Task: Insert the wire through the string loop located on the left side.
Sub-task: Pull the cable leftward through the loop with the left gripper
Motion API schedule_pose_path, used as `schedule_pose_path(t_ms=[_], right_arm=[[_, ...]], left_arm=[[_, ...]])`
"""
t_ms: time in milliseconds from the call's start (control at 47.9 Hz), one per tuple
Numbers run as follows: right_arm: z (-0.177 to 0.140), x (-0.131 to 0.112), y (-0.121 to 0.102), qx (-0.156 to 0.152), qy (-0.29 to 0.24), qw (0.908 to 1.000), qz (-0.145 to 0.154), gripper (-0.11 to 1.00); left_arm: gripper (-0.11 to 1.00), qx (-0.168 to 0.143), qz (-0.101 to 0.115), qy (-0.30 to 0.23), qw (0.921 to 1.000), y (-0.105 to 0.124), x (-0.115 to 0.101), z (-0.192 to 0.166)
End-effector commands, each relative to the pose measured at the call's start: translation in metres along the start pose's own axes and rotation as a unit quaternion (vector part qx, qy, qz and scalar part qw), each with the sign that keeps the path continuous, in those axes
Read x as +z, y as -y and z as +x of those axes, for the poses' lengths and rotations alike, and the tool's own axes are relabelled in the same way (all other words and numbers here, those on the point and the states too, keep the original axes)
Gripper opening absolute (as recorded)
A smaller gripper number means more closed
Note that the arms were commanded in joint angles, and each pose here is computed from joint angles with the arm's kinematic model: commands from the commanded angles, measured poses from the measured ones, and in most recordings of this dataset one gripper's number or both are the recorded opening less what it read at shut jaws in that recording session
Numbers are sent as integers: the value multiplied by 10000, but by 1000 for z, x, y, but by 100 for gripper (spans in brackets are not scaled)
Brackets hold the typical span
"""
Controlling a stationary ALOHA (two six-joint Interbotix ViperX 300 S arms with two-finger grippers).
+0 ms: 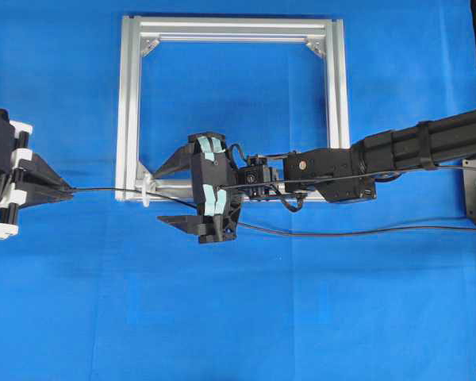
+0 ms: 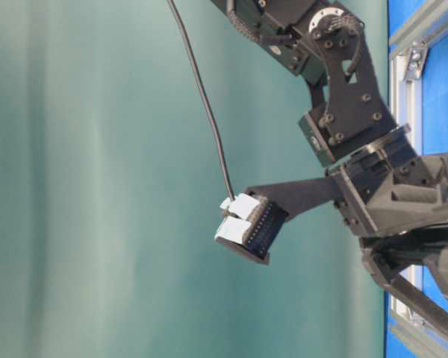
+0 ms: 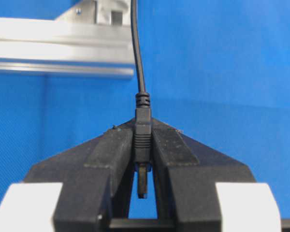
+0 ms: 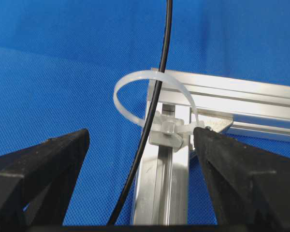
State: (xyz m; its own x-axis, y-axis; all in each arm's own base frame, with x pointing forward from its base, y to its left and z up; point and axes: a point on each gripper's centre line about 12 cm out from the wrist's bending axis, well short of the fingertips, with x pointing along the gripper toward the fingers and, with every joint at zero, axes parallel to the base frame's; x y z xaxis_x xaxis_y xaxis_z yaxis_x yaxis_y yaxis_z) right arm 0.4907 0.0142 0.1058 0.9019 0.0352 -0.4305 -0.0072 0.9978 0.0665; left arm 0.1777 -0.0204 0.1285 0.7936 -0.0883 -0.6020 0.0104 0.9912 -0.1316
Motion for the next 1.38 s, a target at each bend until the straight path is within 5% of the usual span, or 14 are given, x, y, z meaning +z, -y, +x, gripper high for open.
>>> schedule_pose_path(t_ms=[0,146,376,438,564,856,1357], right_arm=[[-3,17,-2,18,222,9998,17,91],[-3,18,-3,28,229,9997,6,91],[-3,19,-3,26,237,9997,13,91],[-3,19,-3,26,237,9997,13,91],[-6,24,-3,29,283,9996,13,91],[-29,57,-5,21,391,9992,-4,91],[-63,100,-5,-5,623,9981,-4,91]], left_arm=[[6,-11,32,6,10000,2,6,4],[8,18,-28,-160,9999,1,4,9],[74,28,-27,-221,9997,1,3,11],[84,25,-20,-206,9998,1,3,10],[76,28,-25,-190,9998,1,3,10],[76,-70,45,346,9994,5,28,1],[76,-101,362,1505,9879,7,64,-37]])
